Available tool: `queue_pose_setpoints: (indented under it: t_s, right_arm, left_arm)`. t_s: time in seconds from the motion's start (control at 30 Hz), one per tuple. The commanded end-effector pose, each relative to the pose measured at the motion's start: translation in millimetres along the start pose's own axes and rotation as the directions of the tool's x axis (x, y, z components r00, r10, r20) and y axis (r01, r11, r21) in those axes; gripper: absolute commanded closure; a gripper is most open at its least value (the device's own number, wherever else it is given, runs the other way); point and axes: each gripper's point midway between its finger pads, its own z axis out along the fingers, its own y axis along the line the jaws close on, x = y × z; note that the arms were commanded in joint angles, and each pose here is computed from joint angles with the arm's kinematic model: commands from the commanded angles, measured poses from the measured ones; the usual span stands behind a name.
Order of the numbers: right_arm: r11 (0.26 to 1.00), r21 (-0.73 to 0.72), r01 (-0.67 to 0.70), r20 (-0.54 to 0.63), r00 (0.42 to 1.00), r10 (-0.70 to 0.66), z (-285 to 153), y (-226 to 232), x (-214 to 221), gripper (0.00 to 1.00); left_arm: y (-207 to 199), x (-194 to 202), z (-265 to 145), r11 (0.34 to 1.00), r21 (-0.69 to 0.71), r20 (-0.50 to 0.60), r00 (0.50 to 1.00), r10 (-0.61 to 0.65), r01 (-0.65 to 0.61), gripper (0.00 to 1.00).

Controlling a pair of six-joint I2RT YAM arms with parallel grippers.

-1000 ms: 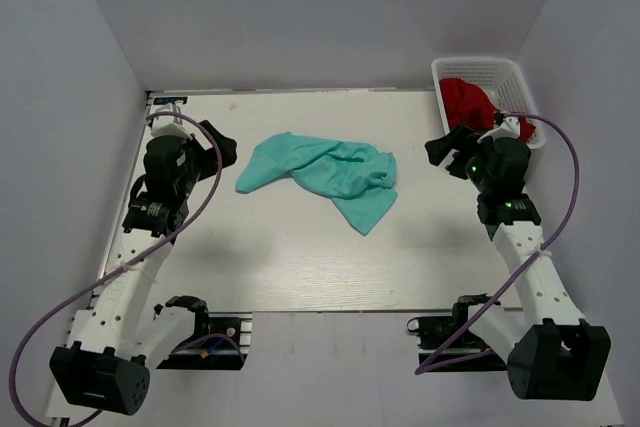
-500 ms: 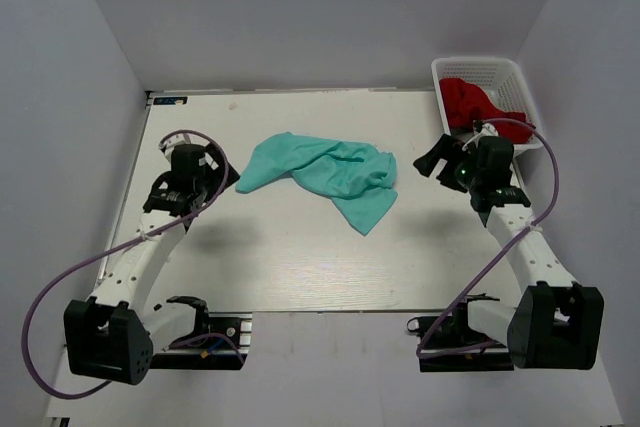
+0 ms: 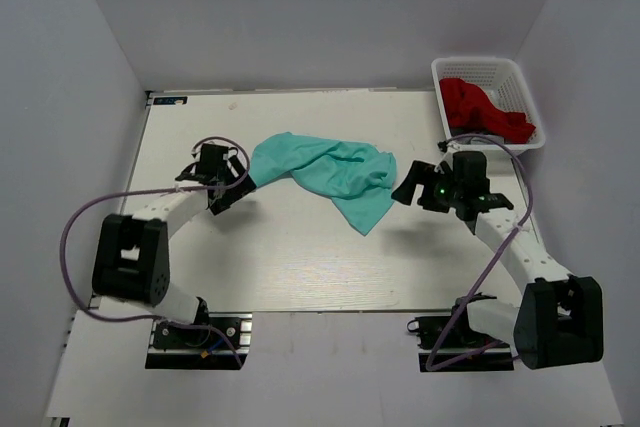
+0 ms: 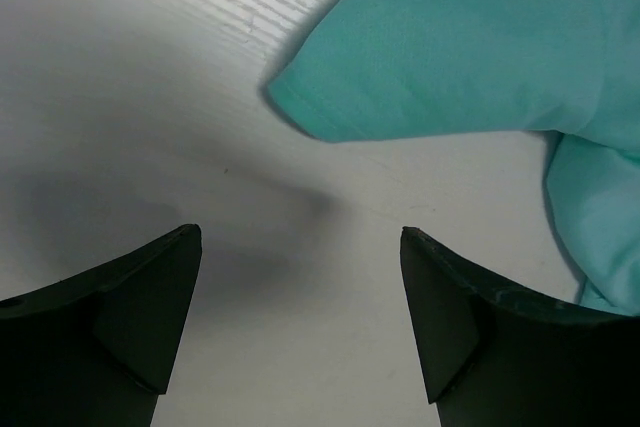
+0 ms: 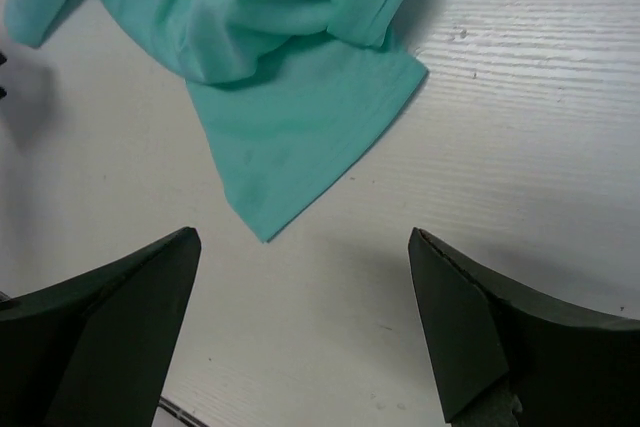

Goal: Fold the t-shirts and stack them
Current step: Flatten out the tshirt

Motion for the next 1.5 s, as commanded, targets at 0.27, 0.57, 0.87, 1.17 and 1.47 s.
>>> queue_pose_setpoints:
  t_s: [0.27,0.57,0.87,1.17,1.47]
  right_arm:
    - [0.972,0.057,0.230,-0.182,0.959,-0.216,11,8,52,0.10]
    - [0.896,0.086,0.436,-0.287,0.872,-0.397,36,34,80,0.10]
    - [0.848,0.065,0.526,-0.214,0.838,-0.503,70,72,68,0.10]
    - [0.813,0.190,0.551,-0.329,0.816,-0.476,86,32,97,0.29]
    - [0.740,0.398,0.542,-0.292,0.840,-0.458,82,22,65,1.00]
  left_arm:
    - [-23,0,65,0.999,-0.005,-0.125,0.991,0.045,-0.046,0.56]
    - [-38,-16,54,0.994,0.067,-0.060,0.994,0.089,-0.085,1.00]
    - [-53,-24,25,0.978,0.181,0.014,0.994,0.106,-0.107,1.00]
    - [-59,-24,13,0.970,0.218,0.017,0.994,0.107,-0.108,1.00]
    - [-77,-42,-17,0.942,0.304,0.096,0.988,0.118,-0.142,1.00]
